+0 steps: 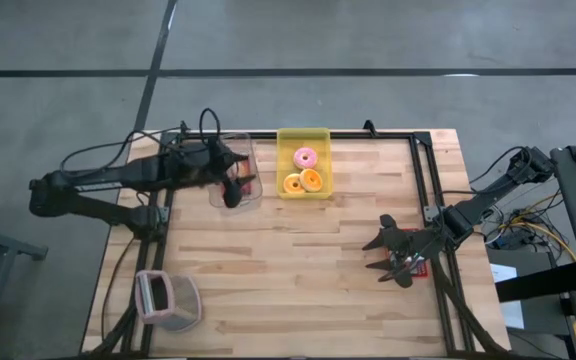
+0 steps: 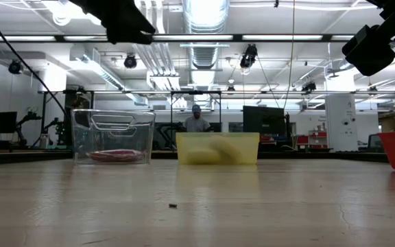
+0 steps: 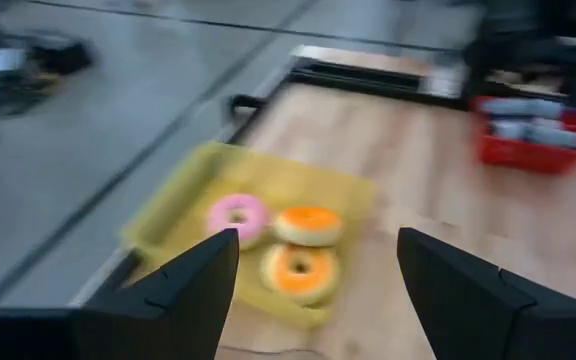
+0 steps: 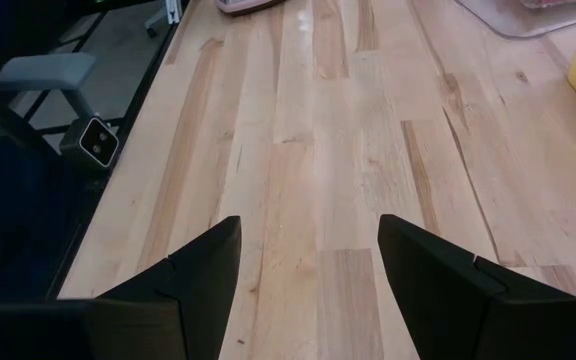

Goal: Pick & Place Food Item
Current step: Return to Home Position

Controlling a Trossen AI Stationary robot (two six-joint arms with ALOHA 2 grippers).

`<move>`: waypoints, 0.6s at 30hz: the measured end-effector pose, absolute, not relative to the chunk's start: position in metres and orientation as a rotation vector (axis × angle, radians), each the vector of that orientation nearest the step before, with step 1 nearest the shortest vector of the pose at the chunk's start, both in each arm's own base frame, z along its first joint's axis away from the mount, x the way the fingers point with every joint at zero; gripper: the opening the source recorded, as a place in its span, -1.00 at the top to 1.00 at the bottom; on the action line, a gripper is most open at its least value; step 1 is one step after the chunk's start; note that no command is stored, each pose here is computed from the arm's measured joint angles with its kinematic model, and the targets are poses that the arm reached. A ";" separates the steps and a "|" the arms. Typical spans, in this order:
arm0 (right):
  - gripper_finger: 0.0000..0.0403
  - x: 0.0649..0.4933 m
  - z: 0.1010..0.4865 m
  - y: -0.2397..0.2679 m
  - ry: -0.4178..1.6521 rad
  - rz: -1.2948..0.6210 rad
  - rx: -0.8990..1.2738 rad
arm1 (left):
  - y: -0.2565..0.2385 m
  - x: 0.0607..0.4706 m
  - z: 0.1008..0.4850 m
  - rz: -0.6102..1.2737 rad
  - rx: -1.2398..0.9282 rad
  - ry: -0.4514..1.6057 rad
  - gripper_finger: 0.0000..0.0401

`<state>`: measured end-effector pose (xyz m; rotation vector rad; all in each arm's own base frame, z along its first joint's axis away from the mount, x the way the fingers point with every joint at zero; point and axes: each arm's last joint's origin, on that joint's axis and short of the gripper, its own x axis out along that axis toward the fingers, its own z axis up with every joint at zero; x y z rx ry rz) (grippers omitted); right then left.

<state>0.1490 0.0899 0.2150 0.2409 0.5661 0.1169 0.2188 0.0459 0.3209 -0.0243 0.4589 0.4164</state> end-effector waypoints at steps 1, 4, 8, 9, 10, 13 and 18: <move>-0.16 0.149 0.215 0.090 0.566 0.117 0.241 | 0.045 0.219 0.319 0.367 -0.026 0.458 -0.40; -0.16 0.149 0.215 0.090 0.566 0.117 0.241 | 0.039 0.224 0.315 0.141 0.036 0.406 -0.40; -0.16 0.149 0.215 0.090 0.566 0.117 0.241 | 0.031 0.230 0.308 -0.216 0.135 0.181 -0.40; -0.16 0.149 0.215 0.090 0.566 0.117 0.241 | 0.030 0.230 0.307 -0.253 0.152 0.136 -0.40; -0.16 0.149 0.215 0.090 0.566 0.117 0.241 | 0.031 0.229 0.306 -0.256 0.161 0.104 -0.40; -0.16 0.149 0.215 0.090 0.566 0.117 0.241 | 0.035 0.223 0.301 -0.116 0.142 0.099 -0.40; -0.16 0.149 0.215 0.090 0.566 0.117 0.241 | 0.043 0.209 0.293 0.237 0.085 0.107 -0.40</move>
